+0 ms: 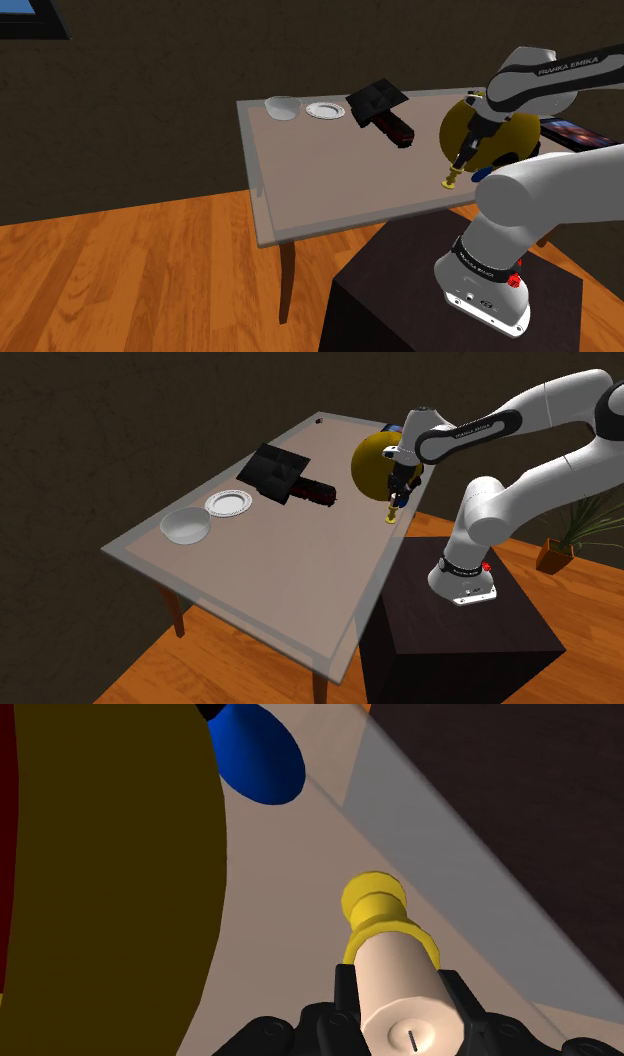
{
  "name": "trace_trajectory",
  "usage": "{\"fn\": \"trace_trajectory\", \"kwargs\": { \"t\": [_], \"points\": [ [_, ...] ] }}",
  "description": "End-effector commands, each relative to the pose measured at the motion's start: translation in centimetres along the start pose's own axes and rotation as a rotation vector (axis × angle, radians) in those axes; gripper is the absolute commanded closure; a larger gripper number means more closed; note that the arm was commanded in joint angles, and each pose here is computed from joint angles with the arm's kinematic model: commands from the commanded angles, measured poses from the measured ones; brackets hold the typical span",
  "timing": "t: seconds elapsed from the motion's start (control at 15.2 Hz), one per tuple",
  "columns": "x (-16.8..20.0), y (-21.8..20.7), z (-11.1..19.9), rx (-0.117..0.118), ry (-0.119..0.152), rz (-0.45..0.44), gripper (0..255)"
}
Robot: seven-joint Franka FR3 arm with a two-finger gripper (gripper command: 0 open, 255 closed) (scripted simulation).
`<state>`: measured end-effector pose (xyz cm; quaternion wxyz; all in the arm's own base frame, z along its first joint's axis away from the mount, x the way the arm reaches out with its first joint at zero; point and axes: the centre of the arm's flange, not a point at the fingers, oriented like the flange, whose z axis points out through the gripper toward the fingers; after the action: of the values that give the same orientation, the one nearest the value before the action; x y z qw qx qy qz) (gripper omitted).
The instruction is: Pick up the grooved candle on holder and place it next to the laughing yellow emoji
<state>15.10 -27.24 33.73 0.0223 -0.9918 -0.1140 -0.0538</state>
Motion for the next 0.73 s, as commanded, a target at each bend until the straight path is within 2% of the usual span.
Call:
{"fn": "trace_trajectory", "kwargs": {
  "t": [0.0, 0.26, 0.33, 0.66],
  "points": [
    [0.02, 0.01, 0.05, 0.0, 0.0, 0.0, 255],
    [0.02, 0.01, 0.05, 0.0, 0.0, 0.0, 255],
    [0.02, 0.01, 0.05, 0.0, 0.0, 0.0, 0],
    [0.02, 0.01, 0.05, 0.0, 0.0, 0.0, 0]
  ]
}}
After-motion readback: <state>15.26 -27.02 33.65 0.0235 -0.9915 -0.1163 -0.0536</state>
